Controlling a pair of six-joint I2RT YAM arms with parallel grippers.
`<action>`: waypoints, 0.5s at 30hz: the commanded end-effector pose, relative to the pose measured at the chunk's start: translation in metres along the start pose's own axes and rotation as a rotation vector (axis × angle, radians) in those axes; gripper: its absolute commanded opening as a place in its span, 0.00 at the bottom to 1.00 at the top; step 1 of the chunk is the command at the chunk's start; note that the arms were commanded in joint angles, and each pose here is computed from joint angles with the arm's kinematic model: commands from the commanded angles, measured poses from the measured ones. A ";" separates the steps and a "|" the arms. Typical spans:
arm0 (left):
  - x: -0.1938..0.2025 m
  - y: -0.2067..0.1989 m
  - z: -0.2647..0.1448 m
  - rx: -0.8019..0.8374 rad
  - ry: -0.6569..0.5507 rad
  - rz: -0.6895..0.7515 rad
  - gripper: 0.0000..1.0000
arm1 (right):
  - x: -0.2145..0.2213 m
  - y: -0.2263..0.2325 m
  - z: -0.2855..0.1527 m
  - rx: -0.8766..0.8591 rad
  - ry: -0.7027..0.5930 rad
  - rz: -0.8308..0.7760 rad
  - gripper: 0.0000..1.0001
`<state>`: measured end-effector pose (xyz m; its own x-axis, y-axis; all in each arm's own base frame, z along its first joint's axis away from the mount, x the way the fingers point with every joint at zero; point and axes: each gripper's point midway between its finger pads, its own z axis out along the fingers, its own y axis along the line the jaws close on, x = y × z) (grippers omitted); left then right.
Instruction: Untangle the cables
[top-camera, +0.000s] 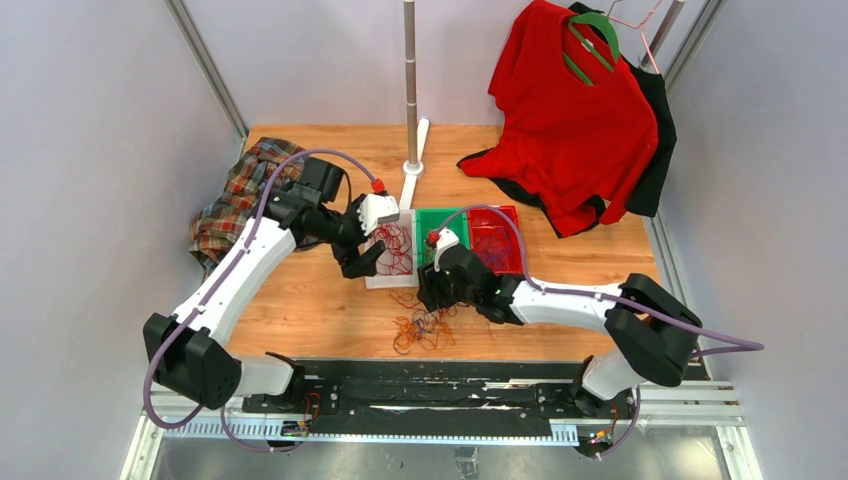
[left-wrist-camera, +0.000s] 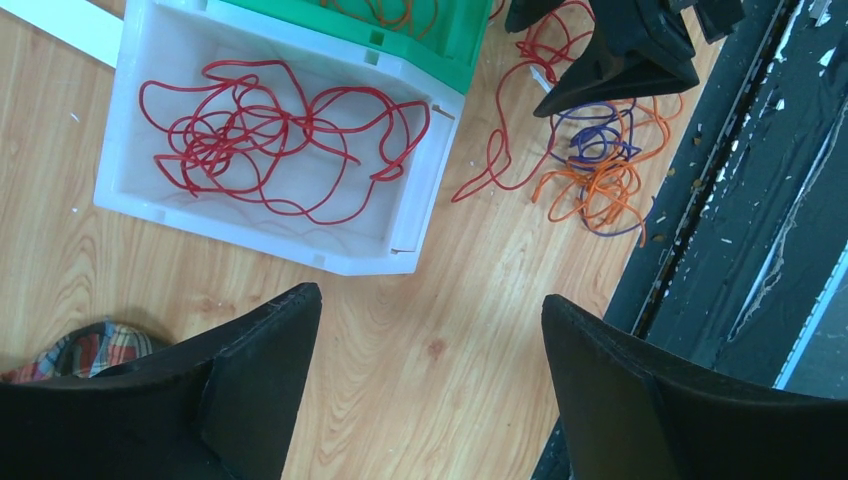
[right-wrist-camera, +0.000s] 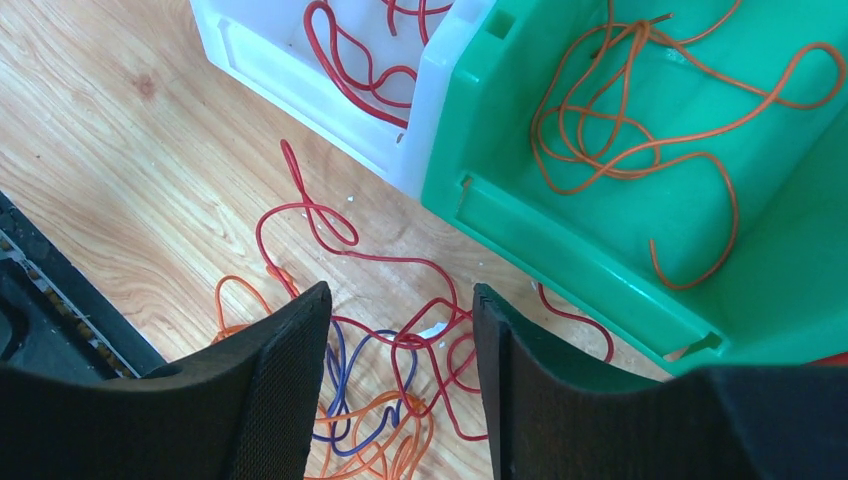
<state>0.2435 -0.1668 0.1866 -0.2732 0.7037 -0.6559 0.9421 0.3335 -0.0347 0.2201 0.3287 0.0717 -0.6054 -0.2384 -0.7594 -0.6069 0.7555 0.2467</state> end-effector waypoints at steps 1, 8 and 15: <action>-0.013 -0.002 -0.008 -0.004 -0.051 0.022 0.85 | -0.009 0.009 0.001 0.011 -0.024 -0.021 0.52; -0.027 -0.003 -0.015 -0.006 -0.090 0.019 0.84 | 0.001 0.009 -0.005 0.070 0.004 -0.074 0.51; -0.040 0.000 -0.027 -0.037 -0.121 0.030 0.88 | 0.011 0.005 0.004 0.125 0.027 -0.092 0.44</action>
<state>0.2474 -0.1735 0.2062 -0.2566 0.6714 -0.6953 0.9414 0.3365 -0.0225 0.2072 0.3341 0.0661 -0.5761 -0.3027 -0.7592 -0.6144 0.7730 0.1580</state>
